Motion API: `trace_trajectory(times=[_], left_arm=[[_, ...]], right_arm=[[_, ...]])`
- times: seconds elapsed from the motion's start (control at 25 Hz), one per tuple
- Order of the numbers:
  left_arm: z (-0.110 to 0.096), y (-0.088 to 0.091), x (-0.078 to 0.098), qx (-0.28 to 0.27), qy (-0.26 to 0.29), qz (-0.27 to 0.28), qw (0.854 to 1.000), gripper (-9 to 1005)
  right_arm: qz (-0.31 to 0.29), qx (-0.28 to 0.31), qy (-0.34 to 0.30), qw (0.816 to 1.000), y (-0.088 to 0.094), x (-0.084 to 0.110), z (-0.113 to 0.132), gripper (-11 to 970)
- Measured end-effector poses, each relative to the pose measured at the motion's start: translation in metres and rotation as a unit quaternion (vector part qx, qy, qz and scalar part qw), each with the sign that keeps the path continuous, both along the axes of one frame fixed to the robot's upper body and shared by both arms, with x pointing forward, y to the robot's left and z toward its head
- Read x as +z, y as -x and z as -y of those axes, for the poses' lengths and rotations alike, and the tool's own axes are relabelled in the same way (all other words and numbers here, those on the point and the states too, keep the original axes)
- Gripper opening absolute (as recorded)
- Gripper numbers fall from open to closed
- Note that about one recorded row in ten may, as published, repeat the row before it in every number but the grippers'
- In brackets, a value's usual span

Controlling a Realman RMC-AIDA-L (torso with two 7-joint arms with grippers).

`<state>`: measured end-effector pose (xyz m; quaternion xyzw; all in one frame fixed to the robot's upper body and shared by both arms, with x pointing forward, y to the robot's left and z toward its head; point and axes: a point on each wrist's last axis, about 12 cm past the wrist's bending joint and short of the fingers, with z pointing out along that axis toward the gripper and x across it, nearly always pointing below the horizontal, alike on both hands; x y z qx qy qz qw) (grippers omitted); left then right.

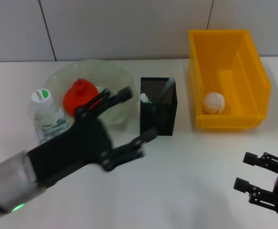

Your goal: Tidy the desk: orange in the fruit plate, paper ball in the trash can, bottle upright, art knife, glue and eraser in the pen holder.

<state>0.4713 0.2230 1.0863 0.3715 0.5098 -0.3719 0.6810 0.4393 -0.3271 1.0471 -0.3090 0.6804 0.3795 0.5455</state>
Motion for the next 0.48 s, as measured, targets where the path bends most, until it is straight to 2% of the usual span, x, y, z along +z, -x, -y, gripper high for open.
trace_trajectory(times=[0.04,0.08,0.2,0.28,0.48], left_arm=[[-0.004,0.003,-0.003,0.001,0.001,-0.002,1.0,844],[-0.019,0.013,-0.011,0.01,0.01,-0.011,1.0,844],[-0.029,0.019,-0.019,0.02,0.017,-0.017,1.0,844],[-0.037,0.029,-0.031,0.026,0.01,-0.022,0.999,844],[-0.036,0.034,-0.039,0.003,-0.015,-0.034,0.999,844]], right_arm=[[0.001,-0.002,0.0,1.0,0.001,0.001,0.001,747],[0.002,-0.003,0.0,1.0,0.002,0.001,0.003,747],[0.005,-0.008,0.003,1.0,0.006,0.002,0.007,747],[0.011,-0.015,-0.001,1.0,0.01,0.004,0.012,747],[0.023,-0.024,-0.016,0.999,0.015,0.008,0.017,747]])
